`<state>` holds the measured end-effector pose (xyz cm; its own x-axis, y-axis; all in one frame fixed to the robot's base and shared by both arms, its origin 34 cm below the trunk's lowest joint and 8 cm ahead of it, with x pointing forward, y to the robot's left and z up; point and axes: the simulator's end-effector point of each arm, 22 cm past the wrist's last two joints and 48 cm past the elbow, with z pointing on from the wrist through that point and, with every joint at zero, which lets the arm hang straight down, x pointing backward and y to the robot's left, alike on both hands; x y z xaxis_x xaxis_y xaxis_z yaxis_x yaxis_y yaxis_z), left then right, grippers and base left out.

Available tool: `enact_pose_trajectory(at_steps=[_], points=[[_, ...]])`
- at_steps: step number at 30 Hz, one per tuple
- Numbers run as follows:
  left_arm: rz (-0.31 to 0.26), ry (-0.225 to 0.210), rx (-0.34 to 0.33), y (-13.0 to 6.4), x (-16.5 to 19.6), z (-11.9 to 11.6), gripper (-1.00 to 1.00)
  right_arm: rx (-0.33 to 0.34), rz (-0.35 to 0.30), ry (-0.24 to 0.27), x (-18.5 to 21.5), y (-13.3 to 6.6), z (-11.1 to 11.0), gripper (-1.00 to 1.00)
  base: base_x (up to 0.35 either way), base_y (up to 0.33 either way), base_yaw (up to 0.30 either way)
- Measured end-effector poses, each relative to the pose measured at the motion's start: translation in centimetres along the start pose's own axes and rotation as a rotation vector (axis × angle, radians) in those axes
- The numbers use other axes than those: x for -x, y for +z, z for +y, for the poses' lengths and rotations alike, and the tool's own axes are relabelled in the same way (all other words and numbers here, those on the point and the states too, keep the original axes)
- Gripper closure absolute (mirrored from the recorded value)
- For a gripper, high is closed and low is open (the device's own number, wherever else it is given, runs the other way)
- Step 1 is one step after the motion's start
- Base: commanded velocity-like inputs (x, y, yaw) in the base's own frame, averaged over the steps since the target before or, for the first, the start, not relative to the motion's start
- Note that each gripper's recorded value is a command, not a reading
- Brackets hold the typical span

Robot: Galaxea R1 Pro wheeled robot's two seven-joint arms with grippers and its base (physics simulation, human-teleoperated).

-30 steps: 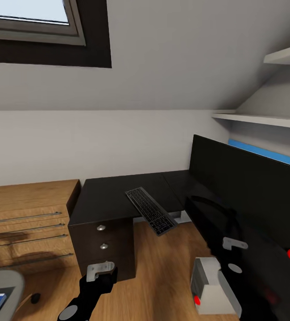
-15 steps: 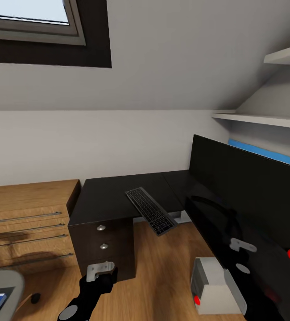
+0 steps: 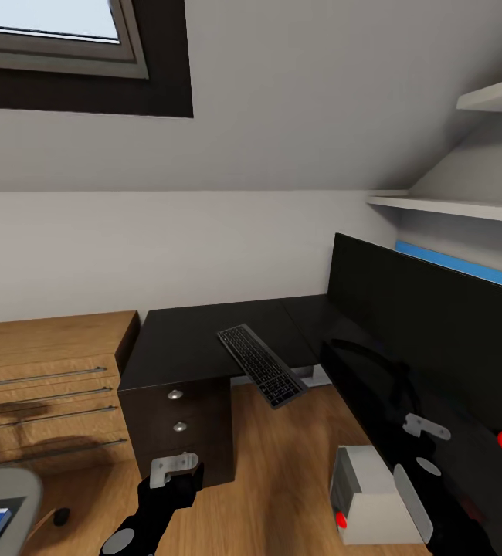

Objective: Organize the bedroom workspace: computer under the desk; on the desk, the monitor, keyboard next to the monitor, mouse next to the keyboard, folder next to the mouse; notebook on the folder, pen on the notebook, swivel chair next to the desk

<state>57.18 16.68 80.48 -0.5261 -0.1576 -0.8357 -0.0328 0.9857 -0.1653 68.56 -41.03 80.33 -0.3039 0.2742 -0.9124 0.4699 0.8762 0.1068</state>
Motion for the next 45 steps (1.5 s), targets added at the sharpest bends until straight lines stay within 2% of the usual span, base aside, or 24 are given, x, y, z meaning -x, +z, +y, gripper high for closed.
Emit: enact_pose_trajectory(at_steps=[20,45], points=[[-0.008,-0.005,-0.005,-0.1,0.4,-0.3,-1.0,0.001,0.001,0.004,0.0,0.0,0.0,-1.0,0.0,0.0,0.0],[-0.018,-0.007,-0.005,1.5,-2.0,0.3,-1.0,0.0,0.0,0.002,-3.0,1.2,-0.4,-1.0,0.0,0.0,0.0]])
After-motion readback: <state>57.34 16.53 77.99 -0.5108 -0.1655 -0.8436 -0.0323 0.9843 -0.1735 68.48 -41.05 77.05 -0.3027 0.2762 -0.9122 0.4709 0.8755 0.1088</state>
